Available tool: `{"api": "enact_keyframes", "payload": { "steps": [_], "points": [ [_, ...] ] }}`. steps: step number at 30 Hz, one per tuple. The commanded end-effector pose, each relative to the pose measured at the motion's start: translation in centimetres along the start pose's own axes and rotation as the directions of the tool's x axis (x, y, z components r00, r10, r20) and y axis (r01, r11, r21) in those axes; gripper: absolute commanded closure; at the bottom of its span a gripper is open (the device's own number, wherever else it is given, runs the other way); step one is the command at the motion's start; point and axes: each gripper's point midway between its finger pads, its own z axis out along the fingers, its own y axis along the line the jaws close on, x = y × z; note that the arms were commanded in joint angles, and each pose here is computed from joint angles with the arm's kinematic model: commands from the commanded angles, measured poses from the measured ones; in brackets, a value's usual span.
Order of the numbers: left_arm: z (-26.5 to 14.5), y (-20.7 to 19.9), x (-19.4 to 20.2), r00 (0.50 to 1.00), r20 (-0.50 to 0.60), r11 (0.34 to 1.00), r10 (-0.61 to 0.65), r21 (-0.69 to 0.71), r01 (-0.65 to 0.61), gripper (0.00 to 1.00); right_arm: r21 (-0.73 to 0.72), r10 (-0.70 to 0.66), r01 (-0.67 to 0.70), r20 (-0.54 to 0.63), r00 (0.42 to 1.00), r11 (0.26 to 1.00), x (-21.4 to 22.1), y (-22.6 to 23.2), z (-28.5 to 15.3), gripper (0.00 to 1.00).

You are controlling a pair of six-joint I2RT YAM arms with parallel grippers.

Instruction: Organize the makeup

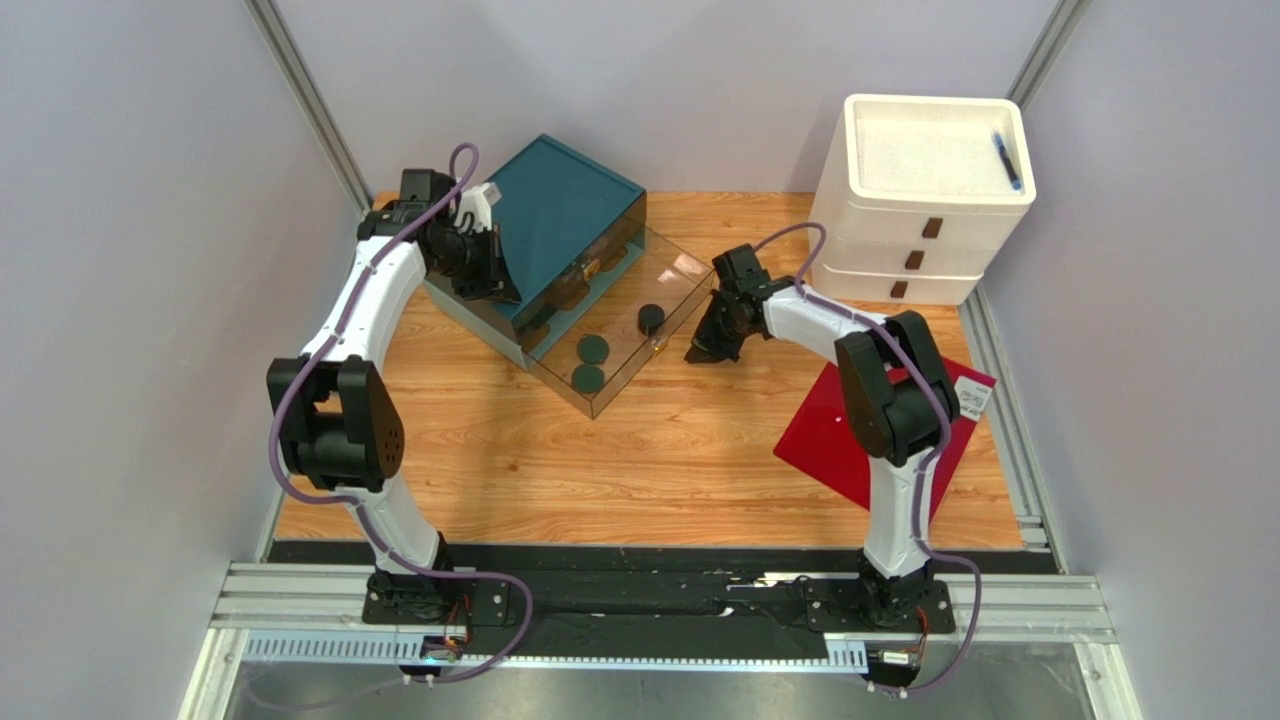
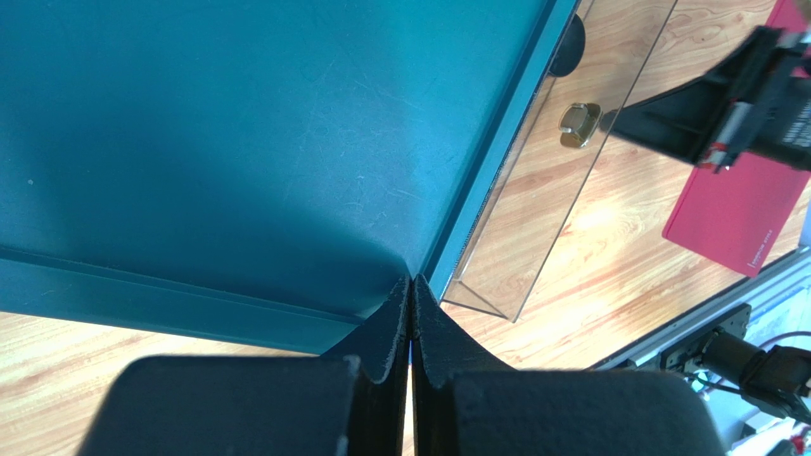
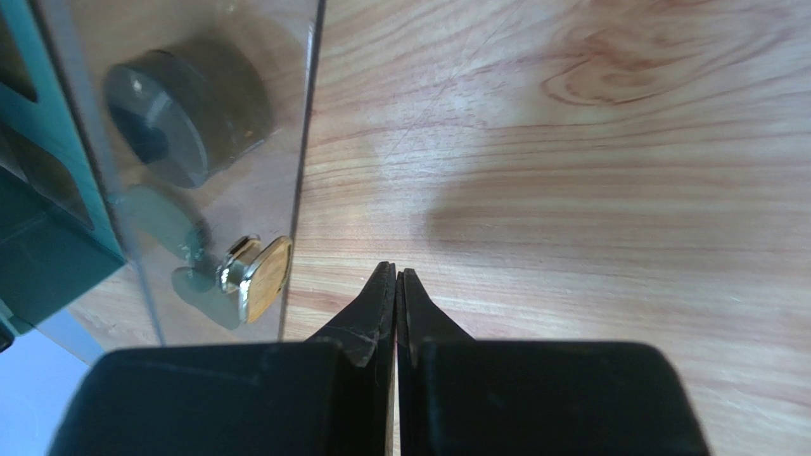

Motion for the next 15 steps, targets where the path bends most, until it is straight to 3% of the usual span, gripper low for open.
{"api": "enact_keyframes", "payload": {
  "steps": [1,15],
  "points": [
    [2.2,4.5,11.2,0.900,-0.414,0.981,-0.137,-0.182,0.066,1.00,-0.115,0.000,-0.002,-0.015,1.000,0.993,-0.5,3.9,0.9,1.00],
    [2.2,4.6,11.6,0.897,-0.418,0.980,-0.141,-0.185,0.068,1.00,-0.396,-0.014,-0.009,-0.056,0.998,0.918,-1.2,14.1,3.8,1.00]
  ]
}}
